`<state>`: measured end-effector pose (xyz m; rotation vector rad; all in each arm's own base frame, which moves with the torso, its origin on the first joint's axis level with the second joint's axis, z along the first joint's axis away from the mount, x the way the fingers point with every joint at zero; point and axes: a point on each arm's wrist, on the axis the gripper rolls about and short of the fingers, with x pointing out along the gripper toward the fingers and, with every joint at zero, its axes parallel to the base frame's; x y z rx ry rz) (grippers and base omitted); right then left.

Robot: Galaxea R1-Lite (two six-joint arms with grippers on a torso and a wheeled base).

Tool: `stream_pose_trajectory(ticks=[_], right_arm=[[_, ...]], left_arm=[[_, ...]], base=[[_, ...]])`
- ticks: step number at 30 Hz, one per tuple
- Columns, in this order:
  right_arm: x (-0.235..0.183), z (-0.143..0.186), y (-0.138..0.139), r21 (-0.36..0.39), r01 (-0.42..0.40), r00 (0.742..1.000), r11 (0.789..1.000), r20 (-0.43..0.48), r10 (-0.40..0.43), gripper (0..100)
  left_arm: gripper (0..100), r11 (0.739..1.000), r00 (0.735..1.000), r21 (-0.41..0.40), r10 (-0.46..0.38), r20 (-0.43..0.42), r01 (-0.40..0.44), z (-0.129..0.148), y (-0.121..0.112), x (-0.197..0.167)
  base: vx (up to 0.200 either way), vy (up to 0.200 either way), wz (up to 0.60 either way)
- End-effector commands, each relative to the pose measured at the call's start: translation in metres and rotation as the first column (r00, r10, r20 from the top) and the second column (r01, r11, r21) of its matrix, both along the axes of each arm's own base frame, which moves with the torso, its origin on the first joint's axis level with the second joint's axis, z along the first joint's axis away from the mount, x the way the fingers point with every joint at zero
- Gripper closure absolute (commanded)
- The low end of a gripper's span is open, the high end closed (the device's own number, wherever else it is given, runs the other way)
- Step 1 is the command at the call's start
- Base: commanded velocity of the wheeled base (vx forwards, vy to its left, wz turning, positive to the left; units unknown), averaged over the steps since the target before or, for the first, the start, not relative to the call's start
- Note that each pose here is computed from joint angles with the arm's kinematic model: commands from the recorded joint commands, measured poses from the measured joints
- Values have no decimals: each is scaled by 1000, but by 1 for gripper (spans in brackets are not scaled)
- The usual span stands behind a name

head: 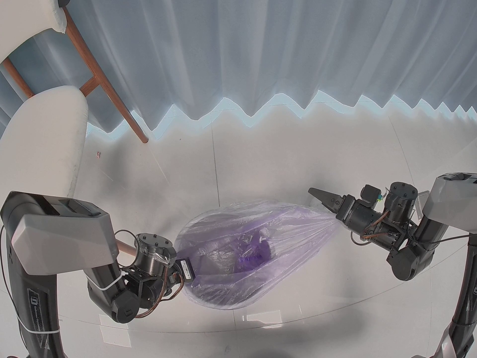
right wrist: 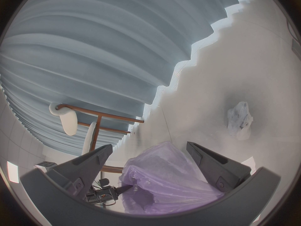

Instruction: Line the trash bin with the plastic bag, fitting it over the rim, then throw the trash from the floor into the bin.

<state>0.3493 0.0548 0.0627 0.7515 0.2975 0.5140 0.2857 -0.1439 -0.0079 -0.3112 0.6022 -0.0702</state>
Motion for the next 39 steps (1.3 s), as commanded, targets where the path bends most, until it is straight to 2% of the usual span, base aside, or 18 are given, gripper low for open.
stream_pose_trajectory(ticks=[1, 7, 8, 28, 29, 39], right_arm=[[0, -5, 6, -34, 11, 1000, 999, -4, -11, 0], [1, -19, 26, -81, 105, 994, 991, -16, -107, 0], [1, -19, 29, -80, 103, 994, 992, -15, -104, 100], [3, -12, 29, -63, 98, 995, 993, 8, -97, 100], [3, -12, 29, -63, 98, 995, 993, 8, -97, 0], [-8, 12, 25, 27, 94, 996, 995, 0, -94, 0]], left_arm=[[100, 1000, 1000, 0, 0, 0, 0, 0, 0, 0], [100, 1000, 1000, 0, 0, 0, 0, 0, 0, 0], [100, 1000, 1000, 0, 0, 0, 0, 0, 0, 0], [100, 1000, 1000, -3, 2, -3, -2, 0, 0, -1], [100, 1000, 1000, -3, 2, -3, -2, 0, 0, -1], [100, 1000, 1000, -1, 2, -7, -2, -1, 1, -2]], base=[[0, 0, 0], [0, 0, 0], [0, 0, 0], [0, 0, 0], [0, 0, 0], [0, 0, 0]])
